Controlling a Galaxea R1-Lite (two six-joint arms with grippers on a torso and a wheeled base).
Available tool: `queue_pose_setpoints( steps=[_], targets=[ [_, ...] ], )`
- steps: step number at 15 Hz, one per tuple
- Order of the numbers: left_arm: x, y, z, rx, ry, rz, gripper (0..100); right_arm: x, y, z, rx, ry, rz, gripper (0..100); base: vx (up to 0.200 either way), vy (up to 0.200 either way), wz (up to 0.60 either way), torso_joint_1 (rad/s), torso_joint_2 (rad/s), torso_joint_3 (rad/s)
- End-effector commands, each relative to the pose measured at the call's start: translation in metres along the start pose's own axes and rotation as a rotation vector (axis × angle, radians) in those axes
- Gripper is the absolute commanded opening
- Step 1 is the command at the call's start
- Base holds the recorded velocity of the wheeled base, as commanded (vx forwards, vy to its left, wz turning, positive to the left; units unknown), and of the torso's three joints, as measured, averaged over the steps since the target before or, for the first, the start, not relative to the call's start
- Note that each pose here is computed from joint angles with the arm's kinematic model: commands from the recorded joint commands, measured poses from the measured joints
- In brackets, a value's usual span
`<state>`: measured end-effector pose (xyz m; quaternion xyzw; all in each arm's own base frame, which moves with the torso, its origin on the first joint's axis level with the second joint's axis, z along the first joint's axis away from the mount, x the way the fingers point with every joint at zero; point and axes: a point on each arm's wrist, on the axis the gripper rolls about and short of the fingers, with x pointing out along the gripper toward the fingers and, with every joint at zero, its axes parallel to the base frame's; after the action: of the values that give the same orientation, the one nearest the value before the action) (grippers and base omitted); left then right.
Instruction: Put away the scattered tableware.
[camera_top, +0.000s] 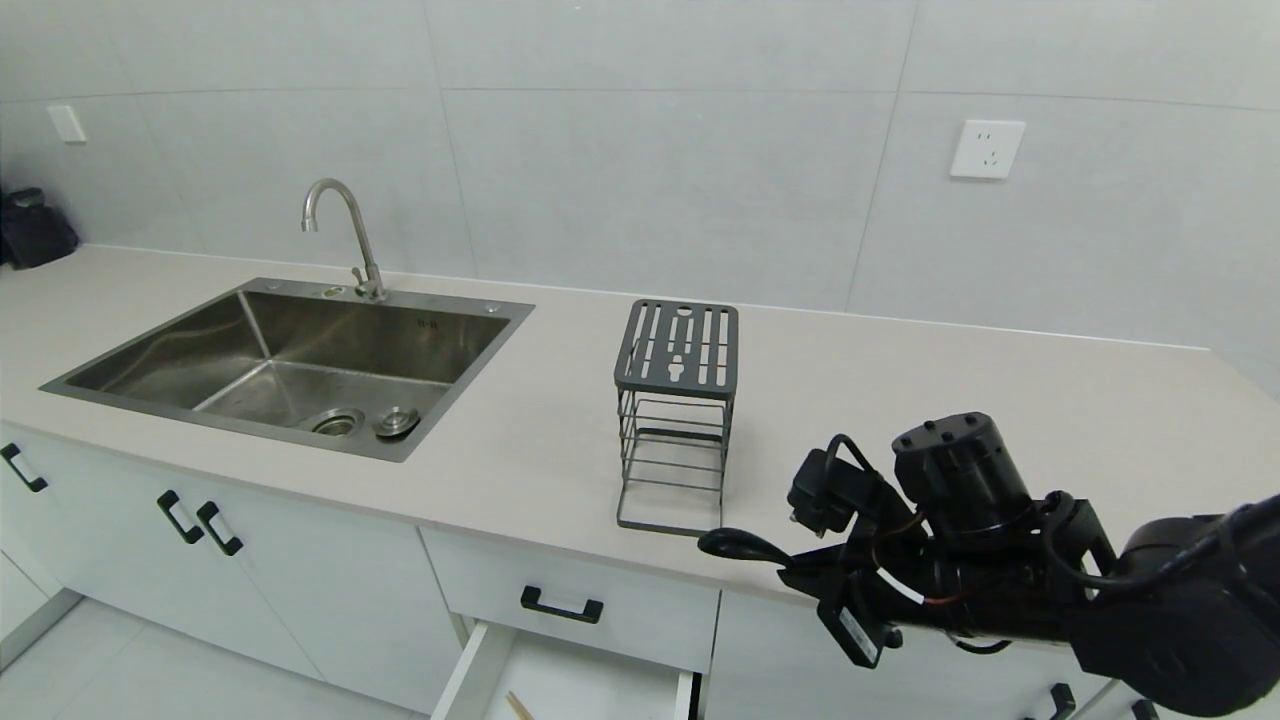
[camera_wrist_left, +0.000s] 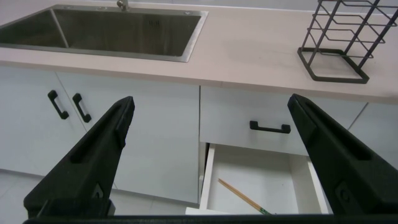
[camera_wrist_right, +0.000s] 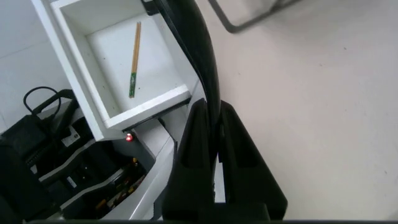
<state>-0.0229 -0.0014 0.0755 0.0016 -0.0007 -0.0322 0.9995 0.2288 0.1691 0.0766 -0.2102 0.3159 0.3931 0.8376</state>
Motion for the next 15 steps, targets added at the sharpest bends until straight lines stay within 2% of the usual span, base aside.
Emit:
queue_pose_setpoints(
  steps=[1,3,6,8,10,11,12,15],
  targets=[
    [0.000,0.000,0.000,0.000,0.001,0.000,100,0.001,0.008,0.009,-0.026,-0.025,0.019,0,0.000,0.000,0.00,0.000,0.00,0.000],
    [0.000,0.000,0.000,0.000,0.001,0.000,100,0.003,0.021,0.020,-0.055,-0.056,0.052,0,0.000,0.000,0.00,0.000,0.00,0.000],
    [0.000,0.000,0.000,0.000,0.001,0.000,100,0.003,0.030,0.023,-0.065,-0.066,0.073,0,0.000,0.000,0.00,0.000,0.00,0.000],
    [0.000,0.000,0.000,0.000,0.001,0.000,100,0.004,0.040,0.028,-0.029,-0.075,0.100,0,0.000,0.000,0.00,0.000,0.00,0.000],
    [0.000,0.000,0.000,0.000,0.001,0.000,100,0.004,0.050,0.035,0.061,-0.094,0.129,0,0.000,0.000,0.00,0.000,0.00,0.000],
    [0.000,0.000,0.000,0.000,0.001,0.000,100,0.003,0.067,0.043,0.170,-0.132,0.176,0,0.000,0.000,0.00,0.000,0.00,0.000],
    [0.000,0.000,0.000,0.000,0.001,0.000,100,0.002,0.072,0.046,0.223,-0.159,0.194,0,0.000,0.000,0.00,0.000,0.00,0.000],
    [0.000,0.000,0.000,0.000,0.001,0.000,100,0.012,0.074,0.045,0.171,-0.197,0.192,0,0.000,0.000,0.00,0.000,0.00,0.000]
  ],
)
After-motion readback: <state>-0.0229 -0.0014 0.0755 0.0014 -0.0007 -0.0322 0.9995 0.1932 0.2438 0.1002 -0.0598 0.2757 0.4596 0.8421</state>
